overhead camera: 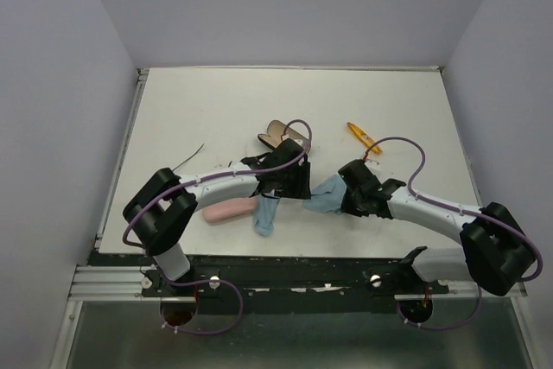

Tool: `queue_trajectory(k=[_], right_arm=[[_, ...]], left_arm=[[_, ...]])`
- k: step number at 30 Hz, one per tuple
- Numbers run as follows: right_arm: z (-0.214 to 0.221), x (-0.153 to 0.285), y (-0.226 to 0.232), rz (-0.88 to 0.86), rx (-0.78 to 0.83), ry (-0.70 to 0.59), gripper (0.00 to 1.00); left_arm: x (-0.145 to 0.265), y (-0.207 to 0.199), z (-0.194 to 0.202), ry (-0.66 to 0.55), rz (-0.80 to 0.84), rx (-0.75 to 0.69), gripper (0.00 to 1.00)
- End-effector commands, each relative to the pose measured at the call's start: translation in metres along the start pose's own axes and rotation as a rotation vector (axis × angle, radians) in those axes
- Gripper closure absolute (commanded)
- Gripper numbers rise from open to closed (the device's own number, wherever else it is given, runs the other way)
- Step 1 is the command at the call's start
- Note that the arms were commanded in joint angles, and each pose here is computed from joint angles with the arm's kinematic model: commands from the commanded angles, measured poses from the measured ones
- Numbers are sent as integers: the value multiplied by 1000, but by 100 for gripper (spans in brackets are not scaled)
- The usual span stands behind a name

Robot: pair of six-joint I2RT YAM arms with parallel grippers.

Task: Organize the sunglasses
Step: Pick up the corner of the glasses cleaning cloth from the center of the board.

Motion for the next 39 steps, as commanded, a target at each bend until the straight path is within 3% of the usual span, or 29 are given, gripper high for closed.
queue_trajectory(k=[1, 11, 18, 28, 32, 35, 39], right_arm=[[18, -2, -19, 72, 28, 42, 91], [19, 0, -14, 27, 50, 36, 89], [18, -1, -12, 5, 58, 27, 88], [16, 1, -11, -11, 54, 3, 84], [10, 7, -7, -42, 45, -28, 83], [9, 12, -10, -36, 49, -33, 80], [11, 20, -14, -22, 44, -26, 73]], left_arm=[[-10, 8, 12, 35, -94, -13, 41], [-31, 4, 30, 87, -182, -3, 54], [-36, 27, 27, 29, -357, -11, 60], [-49, 5, 39, 80, -312, -63, 66], [-53, 10, 40, 75, -359, -60, 81], [-50, 11, 34, 40, -377, -59, 99], [-44, 11, 30, 10, -368, -53, 100]])
Point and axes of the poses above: each gripper's point midway between its finger pads, its own x axis back along the fingers, its own y axis along the line the jaws close on, z = x × y, the point moved 3 cm from there along x, back along the fingers, and after that the axes turned 14 degrees about x, right-handed, at the moved point
